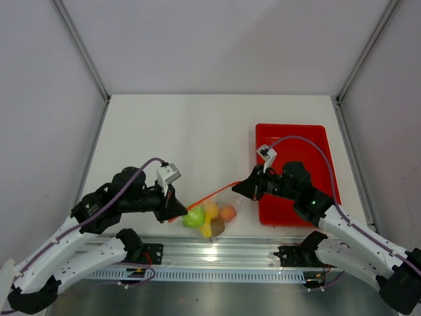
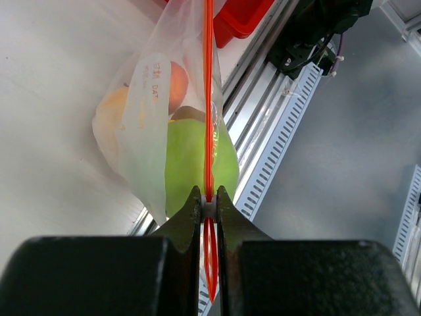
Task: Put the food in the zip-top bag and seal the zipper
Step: Zip the zipper food storage bag at the center of the board.
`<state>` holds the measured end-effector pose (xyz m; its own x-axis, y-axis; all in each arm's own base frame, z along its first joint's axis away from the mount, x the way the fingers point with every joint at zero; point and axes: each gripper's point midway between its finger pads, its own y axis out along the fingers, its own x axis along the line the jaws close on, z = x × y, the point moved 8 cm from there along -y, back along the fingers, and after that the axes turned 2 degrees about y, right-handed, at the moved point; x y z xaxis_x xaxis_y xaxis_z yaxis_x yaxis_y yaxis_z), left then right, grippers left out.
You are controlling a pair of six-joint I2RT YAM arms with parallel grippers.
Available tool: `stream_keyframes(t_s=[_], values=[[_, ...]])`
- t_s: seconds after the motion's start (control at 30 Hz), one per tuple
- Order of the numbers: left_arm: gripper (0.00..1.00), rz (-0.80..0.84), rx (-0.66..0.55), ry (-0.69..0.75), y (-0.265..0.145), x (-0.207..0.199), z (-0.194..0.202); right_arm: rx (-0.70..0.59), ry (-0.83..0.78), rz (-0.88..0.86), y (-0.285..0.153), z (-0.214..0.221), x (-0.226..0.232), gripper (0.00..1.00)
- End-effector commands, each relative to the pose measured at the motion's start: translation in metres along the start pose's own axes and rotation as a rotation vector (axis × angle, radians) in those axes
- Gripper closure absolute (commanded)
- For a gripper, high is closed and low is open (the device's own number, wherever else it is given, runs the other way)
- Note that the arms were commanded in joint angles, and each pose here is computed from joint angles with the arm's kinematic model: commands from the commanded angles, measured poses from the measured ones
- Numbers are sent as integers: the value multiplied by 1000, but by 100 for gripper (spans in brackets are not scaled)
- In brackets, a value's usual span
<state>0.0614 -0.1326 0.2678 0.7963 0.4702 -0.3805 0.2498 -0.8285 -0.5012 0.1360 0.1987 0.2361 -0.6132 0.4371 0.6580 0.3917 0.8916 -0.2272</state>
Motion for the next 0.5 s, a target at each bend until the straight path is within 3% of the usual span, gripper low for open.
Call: stream_keyframes(t_s=[0.0,0.47], values=[[99,26,-7,-47,-10,-9,-2,-43,-15,81,-5,-6,-11,100],[99,17,6,-109,-7,-7,9,-60,-13,109,-15,-12,-20,100]])
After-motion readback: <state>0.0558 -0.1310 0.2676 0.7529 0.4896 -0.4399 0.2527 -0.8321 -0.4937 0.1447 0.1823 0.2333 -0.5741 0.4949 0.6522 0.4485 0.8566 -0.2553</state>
